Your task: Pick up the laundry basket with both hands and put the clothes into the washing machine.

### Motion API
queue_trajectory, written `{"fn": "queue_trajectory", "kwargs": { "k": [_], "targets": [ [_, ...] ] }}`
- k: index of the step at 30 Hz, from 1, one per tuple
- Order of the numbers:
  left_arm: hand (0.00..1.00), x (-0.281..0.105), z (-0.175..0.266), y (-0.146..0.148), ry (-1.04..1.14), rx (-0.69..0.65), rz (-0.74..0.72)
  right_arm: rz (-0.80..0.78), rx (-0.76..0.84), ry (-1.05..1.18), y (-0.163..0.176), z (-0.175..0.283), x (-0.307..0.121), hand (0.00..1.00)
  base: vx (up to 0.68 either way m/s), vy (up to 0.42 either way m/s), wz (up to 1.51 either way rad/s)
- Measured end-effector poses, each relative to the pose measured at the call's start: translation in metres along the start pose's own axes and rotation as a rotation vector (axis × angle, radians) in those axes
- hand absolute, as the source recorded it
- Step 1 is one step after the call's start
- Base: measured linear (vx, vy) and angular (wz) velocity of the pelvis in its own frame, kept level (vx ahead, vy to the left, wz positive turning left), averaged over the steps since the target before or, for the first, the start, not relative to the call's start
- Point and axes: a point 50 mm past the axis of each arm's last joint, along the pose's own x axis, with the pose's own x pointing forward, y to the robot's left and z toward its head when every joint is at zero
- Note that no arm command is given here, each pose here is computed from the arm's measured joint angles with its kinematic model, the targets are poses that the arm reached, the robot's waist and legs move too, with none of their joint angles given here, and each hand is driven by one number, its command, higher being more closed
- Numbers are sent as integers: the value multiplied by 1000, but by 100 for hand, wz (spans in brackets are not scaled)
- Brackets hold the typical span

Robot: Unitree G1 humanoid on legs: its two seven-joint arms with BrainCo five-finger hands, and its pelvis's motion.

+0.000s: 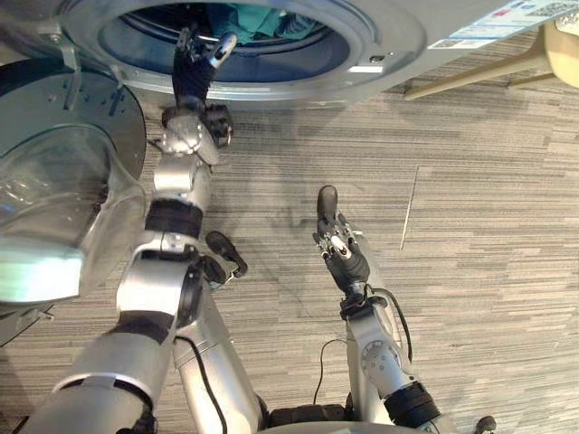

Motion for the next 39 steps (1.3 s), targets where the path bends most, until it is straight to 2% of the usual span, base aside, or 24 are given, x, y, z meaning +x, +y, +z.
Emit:
{"fn": "queue_trajectory", "kwargs": {
  "k": [3, 6, 11, 13, 16, 18, 20, 24, 29, 34, 39],
  "targets": [
    [0, -15, -5, -3, -39, -21, -34, -8, 0, -3, -2, 1, 0, 0, -21, 7, 3],
    [0, -33, -18, -3, -49, -3, -6, -9, 15, -13, -3, 2, 0, 0, -75, 12, 4],
    [0, -97, -101, -8, 196, 99, 41, -77, 47, -71, -16, 14, 0, 0, -28, 2, 4],
    [0, -129, -131, -8, 317, 83, 50, -162, 45, -104, -32, 21, -3, 0, 6, 0, 2],
    [0, -187, -174, 5, 529, 113, 69, -399, -29, -117, -77, 30, -20, 0, 23, 7, 7],
    [0, -246, -207, 22, 741, 125, 112, -638, -166, -23, -124, 24, -59, 0, 116, 47, 15],
    [0, -288, -221, 35, 874, 126, 152, -767, -259, 76, -148, 16, -92, 0, 178, 57, 32],
    [0, -346, -231, 63, 1047, 143, 262, -909, -474, 321, -173, -2, -154, 0, 255, -21, 80],
    [0, -386, -239, 74, 1198, 145, 315, -928, -647, 600, -189, -16, -181, 0, 140, 52, 14],
    [0, -389, -241, 78, 1230, 170, 298, -984, -597, 692, -196, -24, -193, 0, -6, 230, 9],
    [0, -400, -241, 84, 1278, 216, 277, -964, -633, 740, -196, -27, -190, 0, -110, 233, -15]
  ]
}}
